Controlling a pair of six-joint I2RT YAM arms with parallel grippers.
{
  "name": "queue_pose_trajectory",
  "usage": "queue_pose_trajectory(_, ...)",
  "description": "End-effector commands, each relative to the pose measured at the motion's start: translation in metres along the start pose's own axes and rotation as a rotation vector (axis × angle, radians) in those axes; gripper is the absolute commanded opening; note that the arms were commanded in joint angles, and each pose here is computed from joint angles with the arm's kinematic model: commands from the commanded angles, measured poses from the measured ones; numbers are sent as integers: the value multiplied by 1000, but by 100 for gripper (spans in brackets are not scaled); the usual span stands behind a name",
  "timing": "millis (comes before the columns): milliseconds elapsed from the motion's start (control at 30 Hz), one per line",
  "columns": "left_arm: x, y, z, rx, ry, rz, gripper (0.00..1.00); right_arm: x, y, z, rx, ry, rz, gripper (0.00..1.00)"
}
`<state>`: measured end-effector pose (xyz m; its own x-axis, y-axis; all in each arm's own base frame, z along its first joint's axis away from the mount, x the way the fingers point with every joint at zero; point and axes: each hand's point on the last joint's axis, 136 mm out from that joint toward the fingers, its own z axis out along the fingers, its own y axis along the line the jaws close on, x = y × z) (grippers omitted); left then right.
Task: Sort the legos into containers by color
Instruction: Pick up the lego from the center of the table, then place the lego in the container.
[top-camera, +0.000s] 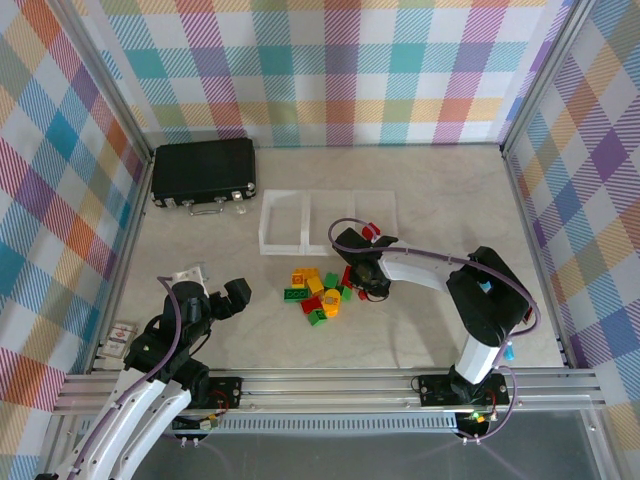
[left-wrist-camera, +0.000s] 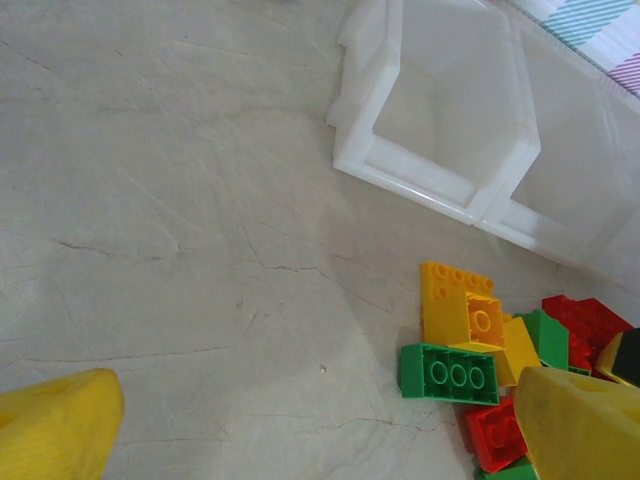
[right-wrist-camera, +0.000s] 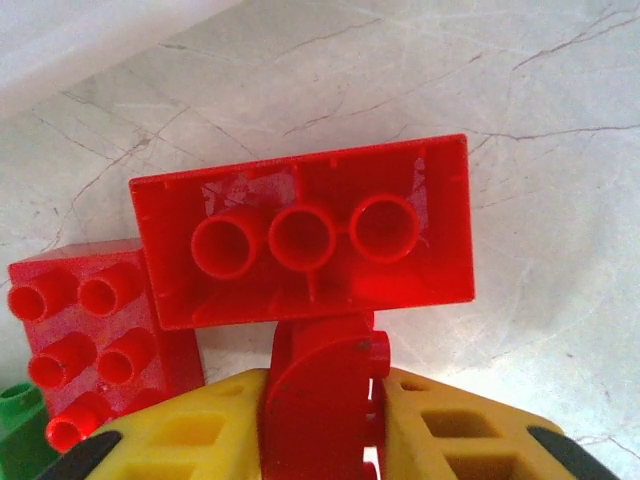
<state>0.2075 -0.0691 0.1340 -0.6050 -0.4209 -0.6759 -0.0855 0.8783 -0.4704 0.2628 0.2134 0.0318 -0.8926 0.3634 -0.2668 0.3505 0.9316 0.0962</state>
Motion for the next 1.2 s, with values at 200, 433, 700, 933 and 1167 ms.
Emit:
queue_pose_trajectory(200,1,1,1,-2,-10,28,100,-25,19,-57,-136,-117,-172,24)
queue_pose_trajectory(433,-2,0,-2,-6,-12,37,100,-88,31,-107,-147,-271,-326,24)
queue_pose_trajectory(700,-3,0,-2,-4,-12,33,100,-171,58,-112,-239,-294,-492,24)
queue_pose_trajectory(933,-3,0,-3,-8,-11,29,100,-194,75,-71,-211,-227,-634,24)
queue_pose_trajectory(1167,-3,2,-1,-23,-7,33,100,-194,79,-39,-181,-171,-653,24)
